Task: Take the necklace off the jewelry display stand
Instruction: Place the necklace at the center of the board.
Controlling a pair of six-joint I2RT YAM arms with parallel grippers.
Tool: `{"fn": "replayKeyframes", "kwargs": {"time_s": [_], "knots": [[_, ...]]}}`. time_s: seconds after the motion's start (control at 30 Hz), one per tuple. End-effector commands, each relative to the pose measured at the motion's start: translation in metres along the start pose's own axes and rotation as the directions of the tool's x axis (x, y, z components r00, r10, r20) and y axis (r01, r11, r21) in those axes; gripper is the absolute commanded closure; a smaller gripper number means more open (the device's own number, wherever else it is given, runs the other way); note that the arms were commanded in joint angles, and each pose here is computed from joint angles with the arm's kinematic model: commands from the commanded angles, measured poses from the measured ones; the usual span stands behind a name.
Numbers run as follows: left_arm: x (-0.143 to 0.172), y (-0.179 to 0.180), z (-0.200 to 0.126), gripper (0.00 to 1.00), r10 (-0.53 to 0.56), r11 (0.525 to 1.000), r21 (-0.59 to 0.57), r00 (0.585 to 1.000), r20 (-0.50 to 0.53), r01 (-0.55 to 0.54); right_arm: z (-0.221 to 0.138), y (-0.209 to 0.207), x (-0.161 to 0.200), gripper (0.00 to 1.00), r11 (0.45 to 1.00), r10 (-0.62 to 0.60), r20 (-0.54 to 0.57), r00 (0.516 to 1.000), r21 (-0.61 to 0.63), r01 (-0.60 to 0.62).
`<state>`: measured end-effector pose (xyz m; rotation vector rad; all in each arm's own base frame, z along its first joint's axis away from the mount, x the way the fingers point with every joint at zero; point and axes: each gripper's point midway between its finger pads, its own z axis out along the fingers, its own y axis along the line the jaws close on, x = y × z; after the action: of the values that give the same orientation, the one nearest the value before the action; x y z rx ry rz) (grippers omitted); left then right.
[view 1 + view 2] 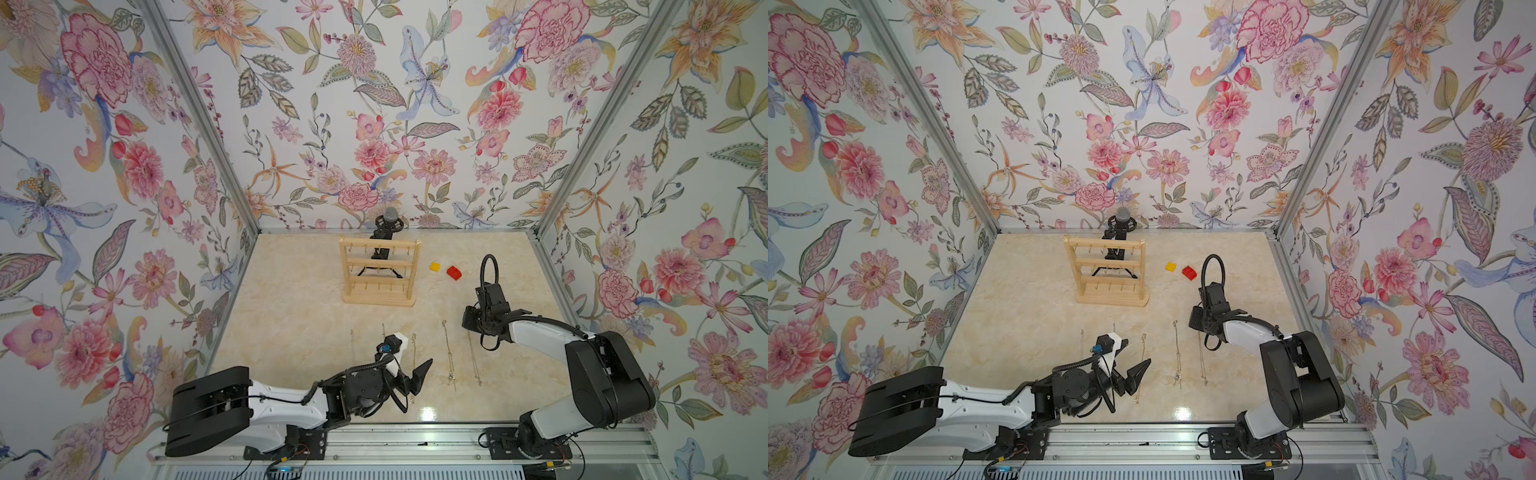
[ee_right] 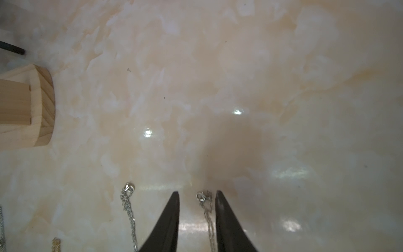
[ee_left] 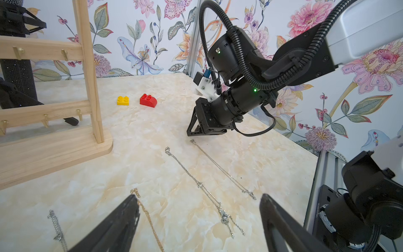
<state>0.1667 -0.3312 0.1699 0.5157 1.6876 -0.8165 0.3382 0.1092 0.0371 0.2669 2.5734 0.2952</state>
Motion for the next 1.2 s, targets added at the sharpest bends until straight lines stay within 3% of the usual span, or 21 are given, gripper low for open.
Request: {"fn": "replayKeyframes", "kwargs": {"time_s": [0.0, 0.33, 0.63, 0.7, 0.83, 1.0, 1.17], "knots": [[-0.006, -0.003, -0.005, 0.12, 0.010, 1.000, -0.003, 0.999, 0.032, -0.010, -0.007, 0.010, -0.015, 0.68, 1.000, -0.010, 0.041, 0.999, -0.023, 0.011], [-0.014, -0.001, -0.010, 0.10, -0.004, 1.000, -0.007, 0.999, 0.051, 0.004, -0.041, 0.011, -0.035, 0.58, 0.999, -0.007, 0.173, 0.985, -0.041, 0.014], [-0.039, -0.010, -0.016, 0.03, 0.017, 1.000, 0.009, 0.999, 0.031, -0.017, -0.099, -0.012, -0.054, 0.38, 1.000, 0.012, 0.395, 0.919, -0.001, -0.013], [-0.048, -0.010, -0.018, 0.01, 0.033, 0.999, 0.003, 0.999, 0.024, -0.033, -0.112, -0.019, -0.057, 0.29, 1.000, 0.019, 0.440, 0.898, 0.007, -0.025], [-0.073, -0.003, -0.027, 0.01, 0.028, 1.000, -0.002, 0.999, 0.042, -0.028, -0.135, -0.034, -0.059, 0.00, 0.999, 0.033, 0.521, 0.853, 0.019, -0.051], [-0.106, 0.017, -0.043, 0.01, 0.026, 0.999, -0.041, 0.997, 0.073, -0.023, -0.156, -0.053, -0.060, 0.00, 0.996, 0.051, 0.593, 0.803, 0.023, -0.081], [-0.136, 0.044, -0.063, 0.01, 0.061, 0.987, -0.151, 0.995, 0.085, -0.048, -0.171, -0.066, -0.058, 0.00, 0.994, 0.070, 0.645, 0.761, 0.020, -0.108]]}}
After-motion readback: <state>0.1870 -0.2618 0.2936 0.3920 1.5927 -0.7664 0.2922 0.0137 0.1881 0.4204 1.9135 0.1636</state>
